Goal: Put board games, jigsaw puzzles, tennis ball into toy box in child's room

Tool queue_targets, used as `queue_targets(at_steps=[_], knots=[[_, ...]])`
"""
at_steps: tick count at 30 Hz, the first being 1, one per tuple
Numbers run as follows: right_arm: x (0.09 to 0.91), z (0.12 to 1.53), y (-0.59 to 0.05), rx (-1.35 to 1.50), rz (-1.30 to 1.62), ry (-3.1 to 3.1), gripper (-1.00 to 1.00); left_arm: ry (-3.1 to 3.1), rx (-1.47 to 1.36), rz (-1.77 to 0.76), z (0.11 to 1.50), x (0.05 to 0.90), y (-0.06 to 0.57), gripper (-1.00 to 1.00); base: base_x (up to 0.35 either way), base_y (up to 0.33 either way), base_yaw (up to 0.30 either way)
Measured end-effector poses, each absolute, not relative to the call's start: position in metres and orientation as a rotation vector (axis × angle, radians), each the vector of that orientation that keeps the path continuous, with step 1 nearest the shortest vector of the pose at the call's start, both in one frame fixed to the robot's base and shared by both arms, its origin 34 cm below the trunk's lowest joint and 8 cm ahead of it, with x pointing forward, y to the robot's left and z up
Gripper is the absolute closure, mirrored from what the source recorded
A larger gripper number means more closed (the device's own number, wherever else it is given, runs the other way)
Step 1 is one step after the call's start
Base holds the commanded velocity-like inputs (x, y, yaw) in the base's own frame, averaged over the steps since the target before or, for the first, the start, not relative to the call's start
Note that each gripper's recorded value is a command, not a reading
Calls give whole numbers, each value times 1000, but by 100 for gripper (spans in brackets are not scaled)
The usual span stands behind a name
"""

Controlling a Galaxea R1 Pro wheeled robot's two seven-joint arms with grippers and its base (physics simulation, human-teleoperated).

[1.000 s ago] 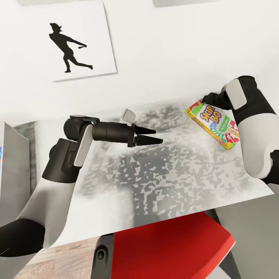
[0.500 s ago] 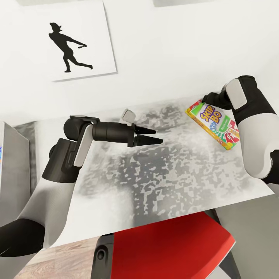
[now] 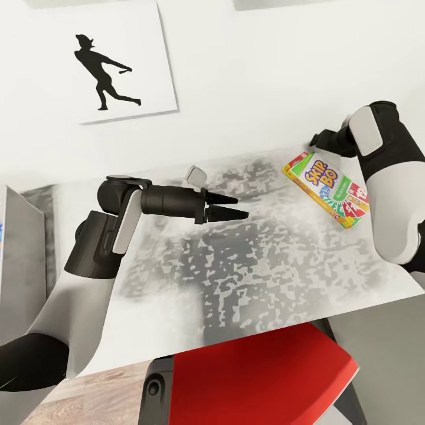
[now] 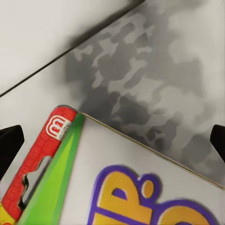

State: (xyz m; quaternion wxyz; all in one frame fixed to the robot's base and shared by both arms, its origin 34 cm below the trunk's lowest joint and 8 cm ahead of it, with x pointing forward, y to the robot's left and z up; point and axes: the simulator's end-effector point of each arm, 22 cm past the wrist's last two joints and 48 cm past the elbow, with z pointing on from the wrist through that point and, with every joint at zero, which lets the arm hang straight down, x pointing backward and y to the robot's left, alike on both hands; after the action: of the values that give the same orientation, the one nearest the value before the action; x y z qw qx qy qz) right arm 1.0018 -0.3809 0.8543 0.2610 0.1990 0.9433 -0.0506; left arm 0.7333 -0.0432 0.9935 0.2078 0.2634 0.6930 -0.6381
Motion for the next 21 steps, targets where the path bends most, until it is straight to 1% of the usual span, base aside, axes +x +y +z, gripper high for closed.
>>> queue_targets(at_steps=[21], knots=[[1002, 847, -380, 539, -139, 2559, -100, 1936, 725, -1783, 987, 733, -43, -100, 0, 0, 0]])
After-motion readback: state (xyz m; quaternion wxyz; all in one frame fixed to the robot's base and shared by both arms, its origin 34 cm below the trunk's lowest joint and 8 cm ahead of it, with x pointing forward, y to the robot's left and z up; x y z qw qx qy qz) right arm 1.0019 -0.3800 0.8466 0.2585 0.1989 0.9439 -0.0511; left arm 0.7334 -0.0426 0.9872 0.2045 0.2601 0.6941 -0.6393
